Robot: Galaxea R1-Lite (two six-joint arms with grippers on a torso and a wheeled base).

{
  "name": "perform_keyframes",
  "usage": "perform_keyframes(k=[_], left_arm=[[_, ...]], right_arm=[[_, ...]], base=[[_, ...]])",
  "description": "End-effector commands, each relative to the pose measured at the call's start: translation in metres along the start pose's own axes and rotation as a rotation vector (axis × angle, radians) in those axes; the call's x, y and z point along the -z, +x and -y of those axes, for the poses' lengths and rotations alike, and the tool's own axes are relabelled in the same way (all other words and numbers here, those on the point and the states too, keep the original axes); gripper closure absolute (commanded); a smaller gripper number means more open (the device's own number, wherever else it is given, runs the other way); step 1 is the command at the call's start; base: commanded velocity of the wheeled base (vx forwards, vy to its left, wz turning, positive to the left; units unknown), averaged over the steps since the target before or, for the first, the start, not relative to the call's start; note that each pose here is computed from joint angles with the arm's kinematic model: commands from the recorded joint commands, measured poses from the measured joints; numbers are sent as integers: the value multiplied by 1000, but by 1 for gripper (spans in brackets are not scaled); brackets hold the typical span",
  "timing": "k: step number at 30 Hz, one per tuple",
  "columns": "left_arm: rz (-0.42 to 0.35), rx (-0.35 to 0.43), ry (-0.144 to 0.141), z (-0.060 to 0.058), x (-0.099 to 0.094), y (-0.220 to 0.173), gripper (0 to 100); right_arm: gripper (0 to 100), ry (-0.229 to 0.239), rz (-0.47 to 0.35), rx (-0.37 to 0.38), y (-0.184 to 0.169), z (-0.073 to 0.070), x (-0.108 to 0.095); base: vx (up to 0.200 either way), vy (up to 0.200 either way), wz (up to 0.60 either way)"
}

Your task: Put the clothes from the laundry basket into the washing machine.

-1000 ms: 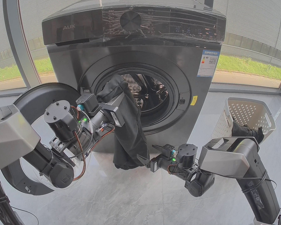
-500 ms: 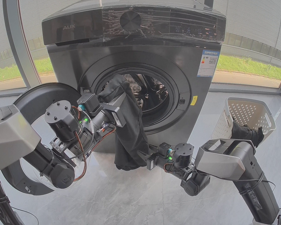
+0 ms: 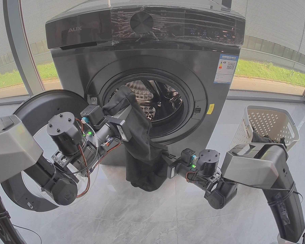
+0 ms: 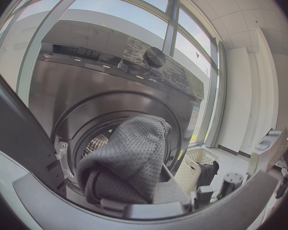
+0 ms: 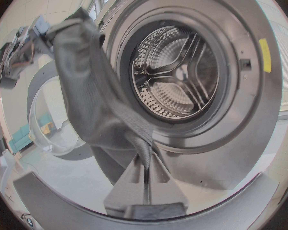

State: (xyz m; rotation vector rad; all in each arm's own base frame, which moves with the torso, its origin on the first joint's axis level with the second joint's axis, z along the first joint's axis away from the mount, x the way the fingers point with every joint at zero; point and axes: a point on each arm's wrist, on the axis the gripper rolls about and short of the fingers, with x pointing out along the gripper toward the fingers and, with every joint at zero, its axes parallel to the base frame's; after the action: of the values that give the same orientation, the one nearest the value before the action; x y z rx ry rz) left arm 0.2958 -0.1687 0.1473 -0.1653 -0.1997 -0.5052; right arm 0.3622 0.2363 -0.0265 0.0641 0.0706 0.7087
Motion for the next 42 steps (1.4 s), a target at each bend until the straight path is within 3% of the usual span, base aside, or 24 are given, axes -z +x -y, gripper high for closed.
perform_keyframes(k=[1,6,14,24,25,30,33,42], left_arm=[[-39,-39,8,-13,6,-8,100],[-66,-51,9,-16,11,-13,100],[-139,-53,-10,-17,26,-22,100],[-200,-60,-13,-18,42,-26,100],[-209,-62,-14,-18,44,-28,0],[-278,-49,-43,-16,54,-41,0],[-304,14,-62,-14,53,-49,0],[-364,105,-67,1,59,-62,0]], right_arm=[[100,11,72,64,-22,2,-53],[100,4,111,93,-44,3,-86],[100,-11,189,154,-66,21,-124],[100,-19,226,160,-63,24,-135],[100,-20,234,166,-62,26,-137],[100,-28,262,176,-56,32,-144],[100,-28,249,177,-55,33,-140],[100,-31,262,167,-50,30,-142]], base=[[0,0,0],[0,0,0],[0,0,0],[0,0,0],[0,0,0],[0,0,0],[0,0,0],[0,0,0]])
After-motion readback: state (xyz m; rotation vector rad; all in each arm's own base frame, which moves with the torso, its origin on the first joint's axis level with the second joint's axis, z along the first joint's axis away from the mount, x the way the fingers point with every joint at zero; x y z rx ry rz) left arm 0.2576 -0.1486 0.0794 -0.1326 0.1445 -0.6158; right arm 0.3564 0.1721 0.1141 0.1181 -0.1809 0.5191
